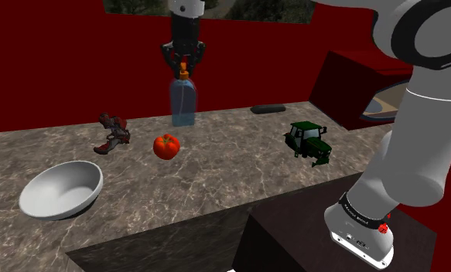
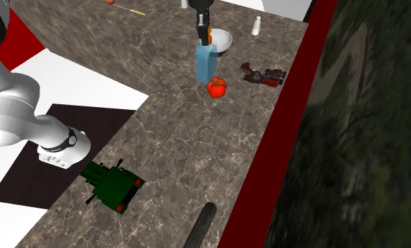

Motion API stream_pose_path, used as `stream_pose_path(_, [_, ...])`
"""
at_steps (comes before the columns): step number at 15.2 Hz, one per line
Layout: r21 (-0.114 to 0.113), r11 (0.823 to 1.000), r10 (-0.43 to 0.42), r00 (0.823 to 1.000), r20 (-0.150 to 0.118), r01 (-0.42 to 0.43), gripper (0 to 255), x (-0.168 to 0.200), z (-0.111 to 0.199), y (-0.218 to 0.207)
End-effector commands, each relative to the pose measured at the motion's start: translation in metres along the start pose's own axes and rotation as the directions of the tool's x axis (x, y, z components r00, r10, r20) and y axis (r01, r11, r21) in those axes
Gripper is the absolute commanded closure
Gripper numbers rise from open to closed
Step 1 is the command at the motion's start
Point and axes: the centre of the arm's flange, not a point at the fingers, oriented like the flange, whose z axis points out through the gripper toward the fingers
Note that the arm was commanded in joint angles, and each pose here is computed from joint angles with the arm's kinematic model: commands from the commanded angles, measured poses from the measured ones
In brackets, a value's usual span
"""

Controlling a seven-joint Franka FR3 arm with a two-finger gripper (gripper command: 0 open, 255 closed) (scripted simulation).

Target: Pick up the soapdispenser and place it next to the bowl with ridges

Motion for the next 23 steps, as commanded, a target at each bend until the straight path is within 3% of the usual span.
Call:
stream_pose_path(1, [0.0, 1.0, 0.001, 1.0, -0.001, -0.001, 255, -0.005, -0.002, -0.028])
stream_pose_path(11, [0.0, 1.0, 0.001, 1.0, -0.001, -0.001, 255, -0.032, -0.002, -0.151])
stream_pose_path(23, [0.0, 1.0, 0.001, 1.0, -0.001, -0.001, 255, -0.039, 0.061, -0.149])
